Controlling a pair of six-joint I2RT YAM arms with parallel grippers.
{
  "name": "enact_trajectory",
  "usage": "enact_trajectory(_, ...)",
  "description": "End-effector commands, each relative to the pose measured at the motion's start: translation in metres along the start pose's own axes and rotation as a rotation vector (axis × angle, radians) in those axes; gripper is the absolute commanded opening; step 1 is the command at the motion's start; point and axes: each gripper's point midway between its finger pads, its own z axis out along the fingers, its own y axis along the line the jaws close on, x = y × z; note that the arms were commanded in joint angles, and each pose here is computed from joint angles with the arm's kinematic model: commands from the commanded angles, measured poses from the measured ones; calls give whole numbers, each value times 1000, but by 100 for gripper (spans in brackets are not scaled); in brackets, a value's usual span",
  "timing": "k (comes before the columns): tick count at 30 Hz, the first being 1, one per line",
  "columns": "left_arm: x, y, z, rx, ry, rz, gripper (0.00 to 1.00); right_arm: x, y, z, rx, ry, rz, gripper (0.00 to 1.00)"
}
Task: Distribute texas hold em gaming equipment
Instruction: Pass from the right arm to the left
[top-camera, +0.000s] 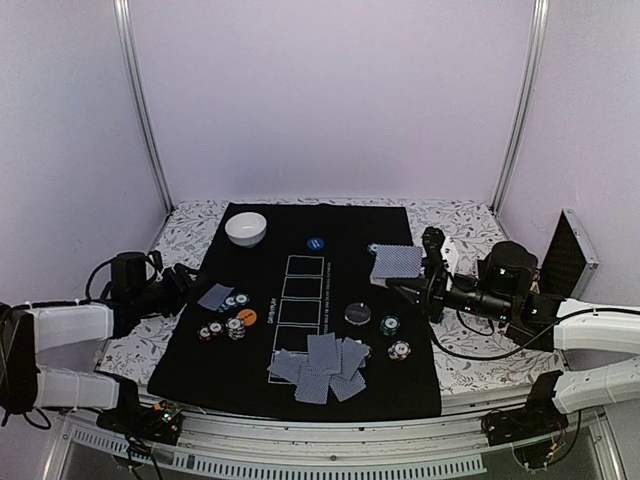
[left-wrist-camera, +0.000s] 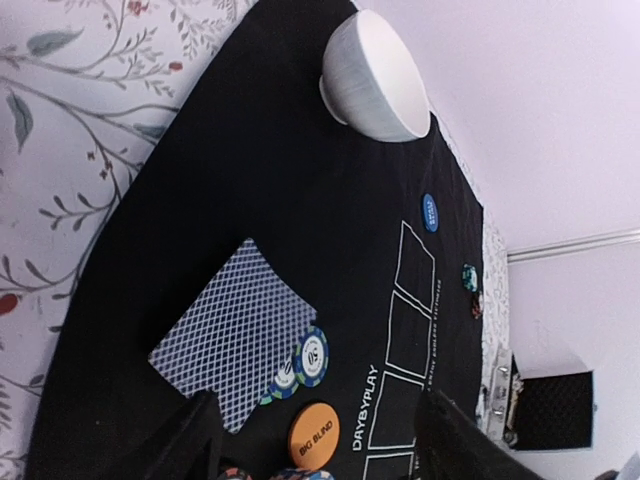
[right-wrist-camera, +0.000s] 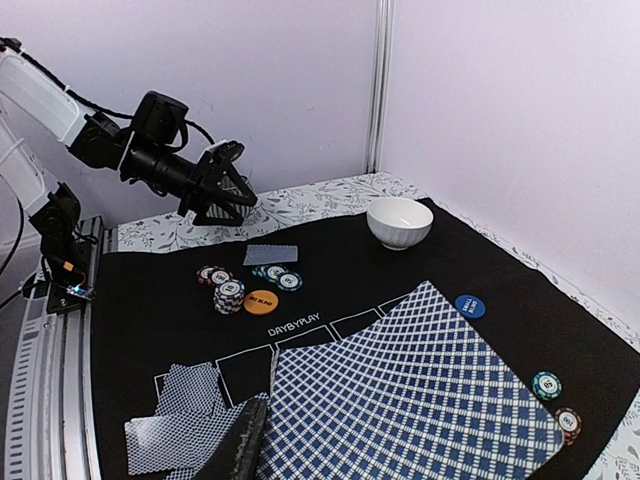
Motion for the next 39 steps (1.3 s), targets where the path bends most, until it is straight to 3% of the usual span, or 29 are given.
enact_trajectory(1,-13,-1,-15,-41,-83,11,75,-9,-7,-9,22,-24,30,30)
enact_trajectory(4,-17,-5,-24,-40,-114,11,79,-3,-14,-16,45,-6,66,30)
enact_trajectory(11,-11,-37,-32,35,-119,72,76,24,-28,-35,124,77,202,30)
enact_trajectory(16,29,-154,-28,316,12,395,75,27,-21,-45,108,65,211,30)
enact_trajectory(20,99,-245,-27,616,280,535,81,8,-3,-46,-7,23,140,30)
enact_trajectory(21,116,-263,-30,690,336,546,88,2,2,-46,-36,5,124,30)
enact_trajectory(22,133,-276,-32,753,389,547,97,-3,5,-46,-57,-10,109,30)
enact_trajectory(23,144,-291,-36,817,418,541,98,-7,8,-46,-75,-24,83,30)
enact_trajectory(29,195,-340,-28,1033,581,445,98,-26,24,-44,-183,-90,13,30)
enact_trajectory(33,231,-350,-21,1078,723,390,98,-37,31,-44,-233,-135,-4,29)
enact_trajectory(39,247,-357,-23,1128,743,393,98,-38,34,-37,-267,-130,-13,28)
